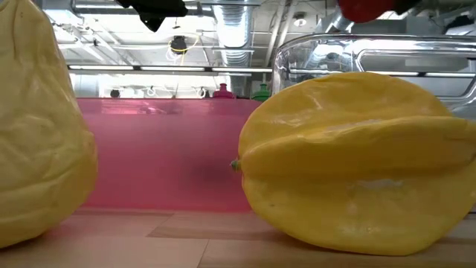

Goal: Pick & Place Food Item
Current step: Put the pomegranate on the left into the transparent bin

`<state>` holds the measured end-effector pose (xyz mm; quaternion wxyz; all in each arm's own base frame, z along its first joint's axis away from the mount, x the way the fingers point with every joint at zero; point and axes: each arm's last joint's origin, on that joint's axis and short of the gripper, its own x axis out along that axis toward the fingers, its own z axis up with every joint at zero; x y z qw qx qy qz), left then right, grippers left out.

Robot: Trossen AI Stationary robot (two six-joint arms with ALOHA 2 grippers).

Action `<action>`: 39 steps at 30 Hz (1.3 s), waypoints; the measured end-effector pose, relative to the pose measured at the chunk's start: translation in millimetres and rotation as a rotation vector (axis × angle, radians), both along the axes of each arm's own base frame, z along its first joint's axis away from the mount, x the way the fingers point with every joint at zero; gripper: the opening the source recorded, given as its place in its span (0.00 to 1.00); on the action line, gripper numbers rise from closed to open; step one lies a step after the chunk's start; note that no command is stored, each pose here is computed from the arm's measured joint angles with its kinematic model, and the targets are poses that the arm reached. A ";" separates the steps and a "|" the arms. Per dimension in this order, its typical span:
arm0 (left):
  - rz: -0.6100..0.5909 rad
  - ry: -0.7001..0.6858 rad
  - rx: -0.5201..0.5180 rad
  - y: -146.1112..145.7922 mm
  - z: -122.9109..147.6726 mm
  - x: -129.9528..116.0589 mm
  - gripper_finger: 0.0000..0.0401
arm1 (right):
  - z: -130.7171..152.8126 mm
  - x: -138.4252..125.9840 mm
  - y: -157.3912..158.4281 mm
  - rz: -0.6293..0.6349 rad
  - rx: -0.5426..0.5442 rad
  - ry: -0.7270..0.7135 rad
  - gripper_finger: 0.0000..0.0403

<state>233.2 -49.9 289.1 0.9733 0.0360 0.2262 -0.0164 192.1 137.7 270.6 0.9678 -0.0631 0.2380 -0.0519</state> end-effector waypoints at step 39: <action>-0.001 0.000 0.000 -0.1 0.1 -0.1 0.13 | -59.8 45.5 -33.3 -0.161 -0.138 0.326 0.87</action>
